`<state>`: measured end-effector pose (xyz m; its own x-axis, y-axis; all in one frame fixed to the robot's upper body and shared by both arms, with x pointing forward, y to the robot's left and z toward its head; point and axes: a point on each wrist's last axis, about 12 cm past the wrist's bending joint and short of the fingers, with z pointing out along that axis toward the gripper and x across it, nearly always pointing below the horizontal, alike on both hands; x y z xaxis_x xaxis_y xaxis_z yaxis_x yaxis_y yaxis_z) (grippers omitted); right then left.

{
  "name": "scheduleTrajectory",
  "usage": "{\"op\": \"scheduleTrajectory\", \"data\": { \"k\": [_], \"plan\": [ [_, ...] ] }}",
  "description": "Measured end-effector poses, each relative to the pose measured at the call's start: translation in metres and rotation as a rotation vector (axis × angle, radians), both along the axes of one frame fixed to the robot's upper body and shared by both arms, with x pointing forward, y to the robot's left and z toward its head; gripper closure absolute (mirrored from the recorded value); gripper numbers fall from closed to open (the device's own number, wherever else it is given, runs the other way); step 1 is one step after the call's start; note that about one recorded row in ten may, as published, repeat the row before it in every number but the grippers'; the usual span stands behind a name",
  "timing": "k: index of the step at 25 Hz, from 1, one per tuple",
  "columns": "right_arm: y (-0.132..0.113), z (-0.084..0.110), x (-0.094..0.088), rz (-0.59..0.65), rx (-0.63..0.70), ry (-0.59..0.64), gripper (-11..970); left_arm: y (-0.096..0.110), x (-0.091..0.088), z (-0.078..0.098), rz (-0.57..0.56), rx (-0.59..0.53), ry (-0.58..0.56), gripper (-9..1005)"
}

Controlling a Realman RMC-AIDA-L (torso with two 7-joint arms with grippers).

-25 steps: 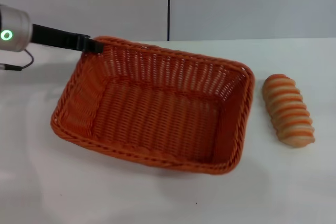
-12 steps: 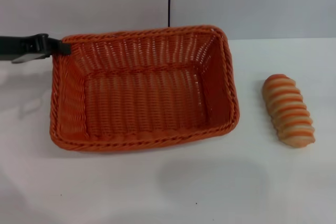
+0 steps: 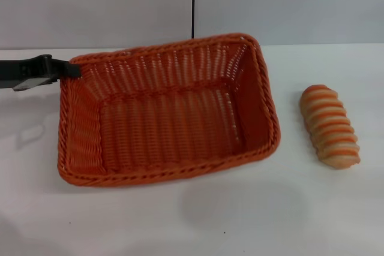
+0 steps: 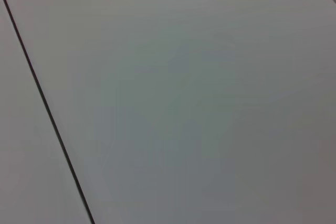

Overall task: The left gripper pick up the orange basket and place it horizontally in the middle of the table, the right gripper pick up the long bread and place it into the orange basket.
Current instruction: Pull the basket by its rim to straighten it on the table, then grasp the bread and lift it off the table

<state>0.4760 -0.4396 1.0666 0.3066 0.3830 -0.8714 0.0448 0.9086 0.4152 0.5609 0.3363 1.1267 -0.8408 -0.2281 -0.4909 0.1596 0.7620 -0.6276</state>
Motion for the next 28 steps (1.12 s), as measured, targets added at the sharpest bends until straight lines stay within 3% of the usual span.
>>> {"op": "scheduleTrajectory", "data": {
  "k": [7, 15, 20, 23, 28],
  "plan": [
    [0.001, 0.001, 0.003, 0.006, -0.003, -0.001, 237, 0.004, -0.001, 0.000, -0.004, -0.002, -0.014, 745],
    [0.000, 0.005, 0.005, 0.071, -0.001, 0.009, 237, 0.023, -0.001, 0.001, 0.023, 0.004, -0.074, 560],
    [-0.015, 0.033, 0.014, 0.279, 0.003, 0.054, 238, 0.033, -0.004, 0.010, 0.018, -0.043, -0.392, 412],
    [-0.024, 0.068, 0.025, 0.499, -0.013, 0.136, 238, 0.033, -0.011, 0.010, 0.059, -0.118, -0.598, 294],
    [-0.014, 0.133, 0.042, 0.866, -0.141, 0.355, 238, 0.025, -0.022, -0.006, 0.144, -0.212, -0.881, 298]
  ]
}}
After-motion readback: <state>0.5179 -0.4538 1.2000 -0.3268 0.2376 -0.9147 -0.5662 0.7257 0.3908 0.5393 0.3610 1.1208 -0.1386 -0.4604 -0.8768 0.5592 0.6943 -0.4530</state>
